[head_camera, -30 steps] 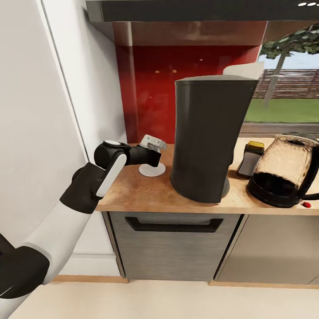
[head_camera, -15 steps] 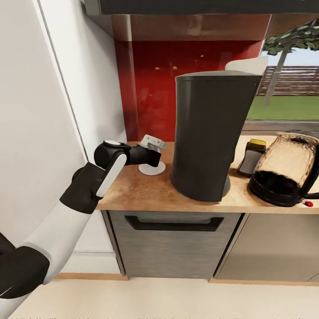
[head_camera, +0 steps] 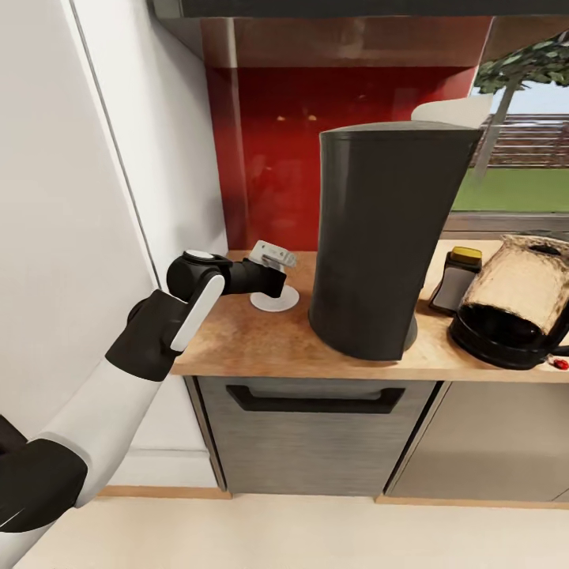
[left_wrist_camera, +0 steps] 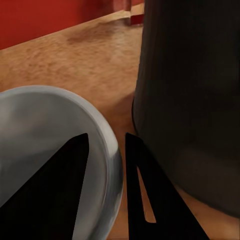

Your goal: Set up a coffee station on the kitchen countertop: keep the coffee maker on the countertop, move the bottle of coffee from the kitchen shelf to the counter next to the coffee maker, place a paper coffee filter on top of the coffee maker, put the saucer next to the coffee maker with the coffee cup on the saucer, and place the electric kettle next to the coffee maker.

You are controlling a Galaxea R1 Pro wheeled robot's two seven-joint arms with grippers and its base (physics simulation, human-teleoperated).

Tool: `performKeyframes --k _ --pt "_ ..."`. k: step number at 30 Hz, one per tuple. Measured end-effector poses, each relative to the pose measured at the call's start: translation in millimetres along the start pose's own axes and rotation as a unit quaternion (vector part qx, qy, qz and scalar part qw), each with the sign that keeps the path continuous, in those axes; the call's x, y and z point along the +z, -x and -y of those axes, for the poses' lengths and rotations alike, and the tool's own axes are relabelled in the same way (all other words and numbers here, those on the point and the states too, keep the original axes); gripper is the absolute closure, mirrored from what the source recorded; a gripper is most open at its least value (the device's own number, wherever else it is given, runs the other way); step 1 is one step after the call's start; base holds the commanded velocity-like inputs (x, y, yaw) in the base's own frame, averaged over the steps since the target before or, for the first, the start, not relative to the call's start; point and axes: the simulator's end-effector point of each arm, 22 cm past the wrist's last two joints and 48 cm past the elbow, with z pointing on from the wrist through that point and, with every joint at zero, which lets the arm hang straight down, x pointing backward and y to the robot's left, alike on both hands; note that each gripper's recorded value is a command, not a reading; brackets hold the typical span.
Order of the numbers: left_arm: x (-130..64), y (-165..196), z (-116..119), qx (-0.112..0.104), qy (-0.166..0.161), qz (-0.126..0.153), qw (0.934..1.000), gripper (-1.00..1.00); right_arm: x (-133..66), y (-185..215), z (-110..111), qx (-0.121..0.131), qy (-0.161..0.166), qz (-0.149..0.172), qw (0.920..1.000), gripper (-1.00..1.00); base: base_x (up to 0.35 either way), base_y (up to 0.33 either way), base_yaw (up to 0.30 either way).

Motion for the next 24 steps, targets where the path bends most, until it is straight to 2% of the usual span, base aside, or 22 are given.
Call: performKeyframes --k 24 --pt "0.1 -2.8 -4.0 0.000 0.003 -0.003 1.0000 1.00 0.1 -0.8 -0.2 0.000 0.000 -0.001 1.0000 -1.00 0.003 0.006 0.000"
